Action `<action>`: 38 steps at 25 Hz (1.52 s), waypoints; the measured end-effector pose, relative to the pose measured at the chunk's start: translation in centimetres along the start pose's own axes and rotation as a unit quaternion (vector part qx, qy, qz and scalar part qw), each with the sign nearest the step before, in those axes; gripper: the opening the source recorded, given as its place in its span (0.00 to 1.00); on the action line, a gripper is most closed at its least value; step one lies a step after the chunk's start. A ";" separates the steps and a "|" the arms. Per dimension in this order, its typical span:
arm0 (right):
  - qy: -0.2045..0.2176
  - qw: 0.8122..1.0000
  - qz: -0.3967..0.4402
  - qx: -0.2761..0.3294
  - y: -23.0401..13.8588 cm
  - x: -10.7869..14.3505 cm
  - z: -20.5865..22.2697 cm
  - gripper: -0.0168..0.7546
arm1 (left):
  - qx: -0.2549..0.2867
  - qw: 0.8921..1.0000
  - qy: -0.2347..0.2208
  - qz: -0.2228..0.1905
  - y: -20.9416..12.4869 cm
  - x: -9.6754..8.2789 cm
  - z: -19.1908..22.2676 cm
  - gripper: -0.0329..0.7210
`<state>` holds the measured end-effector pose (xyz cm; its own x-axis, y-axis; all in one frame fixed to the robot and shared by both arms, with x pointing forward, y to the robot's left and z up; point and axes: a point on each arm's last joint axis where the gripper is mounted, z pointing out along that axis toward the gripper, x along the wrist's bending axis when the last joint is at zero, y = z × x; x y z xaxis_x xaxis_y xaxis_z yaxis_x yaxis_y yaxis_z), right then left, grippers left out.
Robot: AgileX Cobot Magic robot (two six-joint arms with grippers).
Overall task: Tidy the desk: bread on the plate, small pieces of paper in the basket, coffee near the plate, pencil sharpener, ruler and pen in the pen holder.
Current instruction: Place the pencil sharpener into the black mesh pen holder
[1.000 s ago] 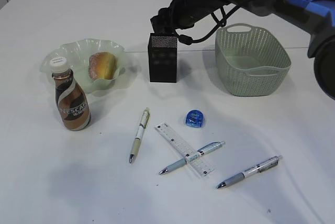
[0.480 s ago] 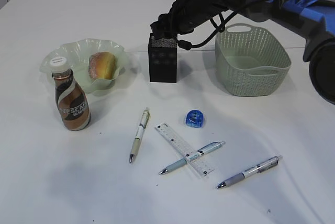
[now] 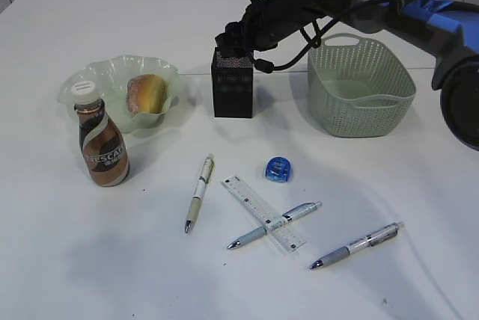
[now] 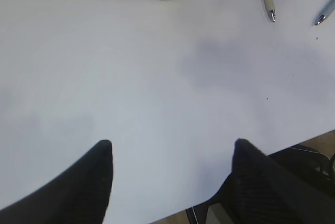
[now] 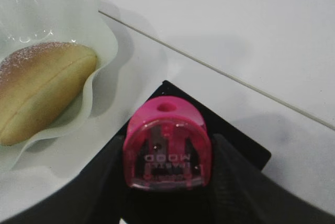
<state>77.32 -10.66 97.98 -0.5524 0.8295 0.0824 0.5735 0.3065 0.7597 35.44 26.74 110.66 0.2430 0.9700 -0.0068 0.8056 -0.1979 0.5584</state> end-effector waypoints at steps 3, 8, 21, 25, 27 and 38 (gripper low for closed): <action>-0.001 1.000 -0.001 0.000 0.0 0.0 0.0 0.62 | 0.000 1.000 0.000 -0.001 0.0 0.0 0.0 0.71; -0.003 1.000 -0.004 0.001 0.0 -0.1 0.0 0.70 | 0.000 1.000 0.000 -0.001 0.0 0.0 0.0 0.71; 0.023 0.997 -0.059 0.037 3.5 1.2 -4.7 0.71 | 0.002 1.000 0.000 -0.001 0.0 0.0 0.0 0.71; 0.025 0.995 -0.072 0.068 3.9 1.5 -6.5 0.71 | 0.006 1.000 0.000 -0.002 -0.1 0.0 0.0 0.71; 0.026 0.993 -0.072 0.089 3.9 1.6 -7.3 0.71 | 0.008 1.000 0.000 -0.002 -0.1 0.0 0.0 0.71; -0.070 0.996 0.022 0.051 7.6 1.9 -15.4 0.71 | 0.026 1.000 -0.005 -0.006 -0.5 -0.1 0.0 0.71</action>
<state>71.25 -13.95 113.85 -0.4389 0.8983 0.0184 0.6580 0.3075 0.6873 35.03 26.74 110.40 0.2387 0.9709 -0.0211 0.8353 -0.1943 0.5143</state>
